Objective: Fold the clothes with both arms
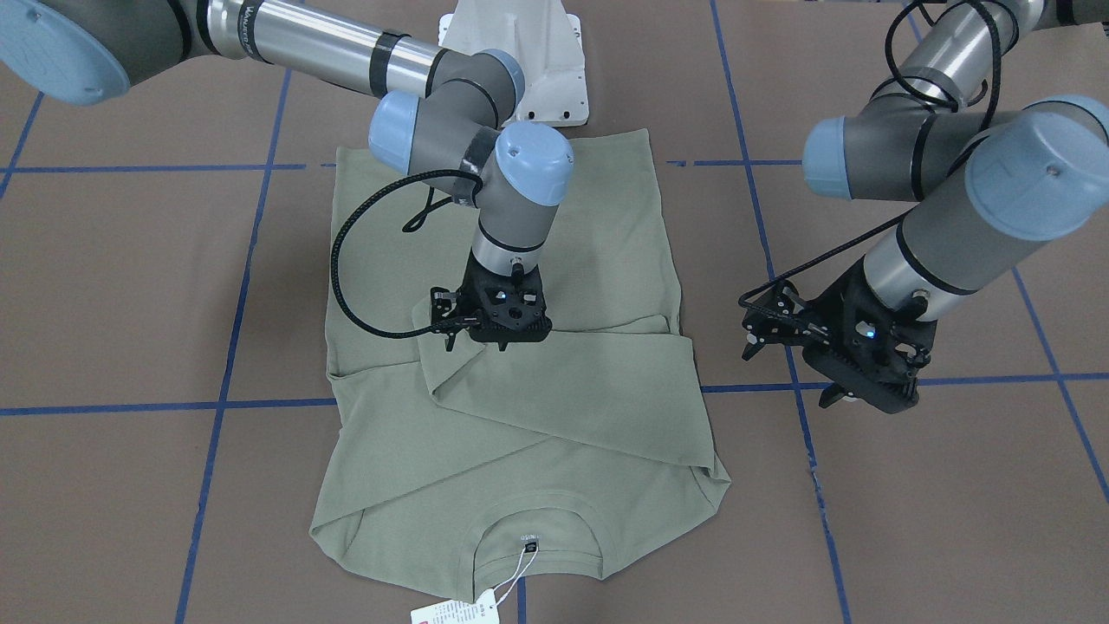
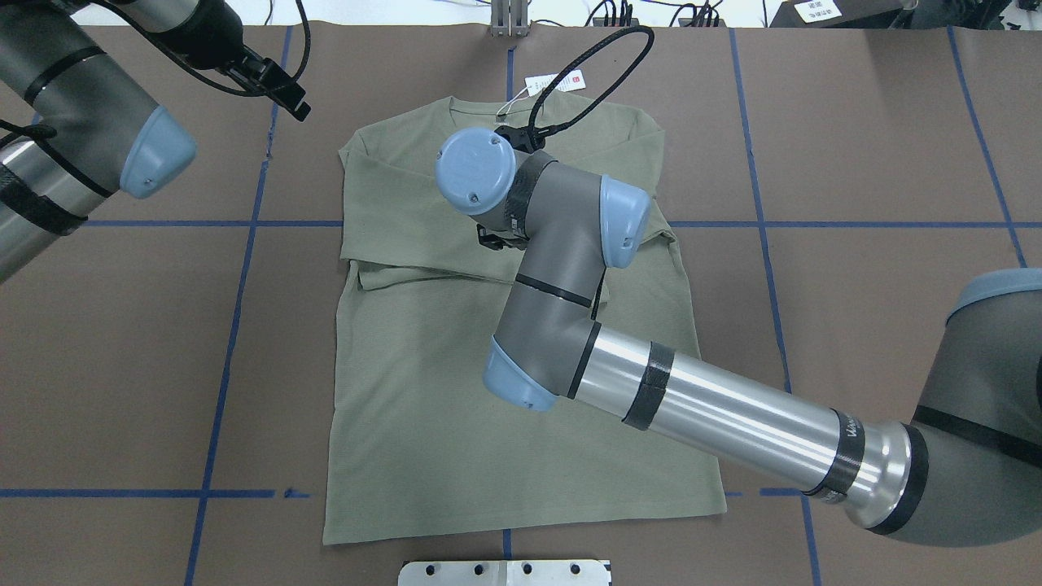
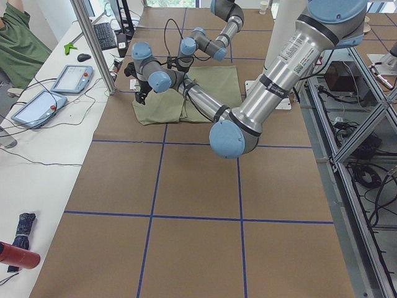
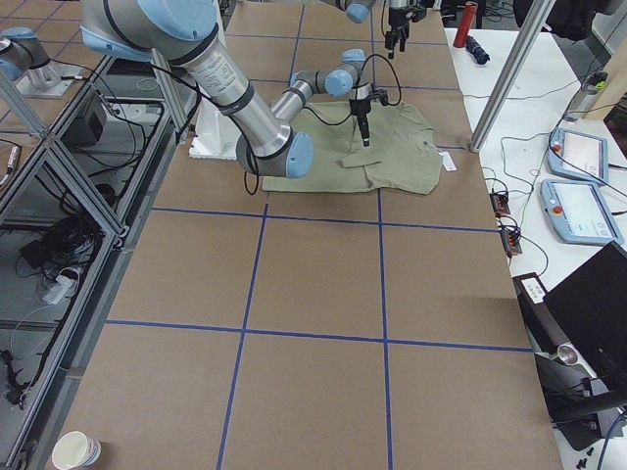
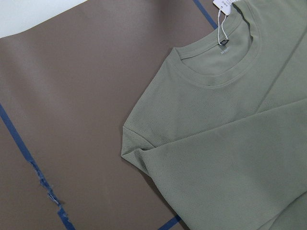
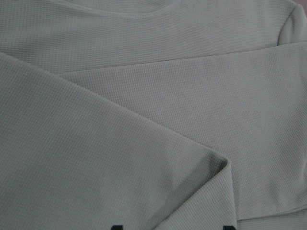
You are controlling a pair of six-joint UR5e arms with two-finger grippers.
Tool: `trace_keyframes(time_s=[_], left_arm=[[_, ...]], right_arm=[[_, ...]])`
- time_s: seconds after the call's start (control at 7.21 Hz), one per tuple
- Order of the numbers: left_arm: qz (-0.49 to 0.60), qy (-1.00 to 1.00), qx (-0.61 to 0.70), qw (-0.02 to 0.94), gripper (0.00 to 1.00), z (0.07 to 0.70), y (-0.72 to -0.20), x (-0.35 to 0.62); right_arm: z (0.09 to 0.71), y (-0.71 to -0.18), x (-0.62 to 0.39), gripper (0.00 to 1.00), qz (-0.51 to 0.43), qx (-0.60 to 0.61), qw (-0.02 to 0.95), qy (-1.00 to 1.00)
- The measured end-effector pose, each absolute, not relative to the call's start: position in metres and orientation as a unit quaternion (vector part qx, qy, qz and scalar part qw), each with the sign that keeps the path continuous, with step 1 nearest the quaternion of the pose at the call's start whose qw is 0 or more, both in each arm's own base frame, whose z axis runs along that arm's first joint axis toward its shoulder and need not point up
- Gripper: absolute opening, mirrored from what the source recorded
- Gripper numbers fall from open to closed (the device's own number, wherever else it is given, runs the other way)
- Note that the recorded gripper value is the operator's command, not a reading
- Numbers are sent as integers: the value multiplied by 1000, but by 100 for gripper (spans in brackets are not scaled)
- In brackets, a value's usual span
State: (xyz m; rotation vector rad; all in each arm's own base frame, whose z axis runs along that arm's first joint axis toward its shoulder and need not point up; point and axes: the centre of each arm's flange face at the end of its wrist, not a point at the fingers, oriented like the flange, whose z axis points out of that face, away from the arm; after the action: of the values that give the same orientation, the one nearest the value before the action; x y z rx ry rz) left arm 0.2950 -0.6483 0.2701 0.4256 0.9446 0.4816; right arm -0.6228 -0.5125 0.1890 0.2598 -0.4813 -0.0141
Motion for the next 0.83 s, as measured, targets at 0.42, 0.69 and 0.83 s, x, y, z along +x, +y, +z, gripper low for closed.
trace_keyframes(time_s=[0.42,0.69,0.83], left_arm=[[228,447,201,841,100,272,-648,295],[228,447,201,841,100,274,-647,294],[228,448,201,841,100,274,-647,294]], right_arm=[[201,-503,-639,59,-14,139,966,-218],[207,-499,-644,56,-17,141,967,-210],[209,-499,-645,45,-18,142,968,-207]])
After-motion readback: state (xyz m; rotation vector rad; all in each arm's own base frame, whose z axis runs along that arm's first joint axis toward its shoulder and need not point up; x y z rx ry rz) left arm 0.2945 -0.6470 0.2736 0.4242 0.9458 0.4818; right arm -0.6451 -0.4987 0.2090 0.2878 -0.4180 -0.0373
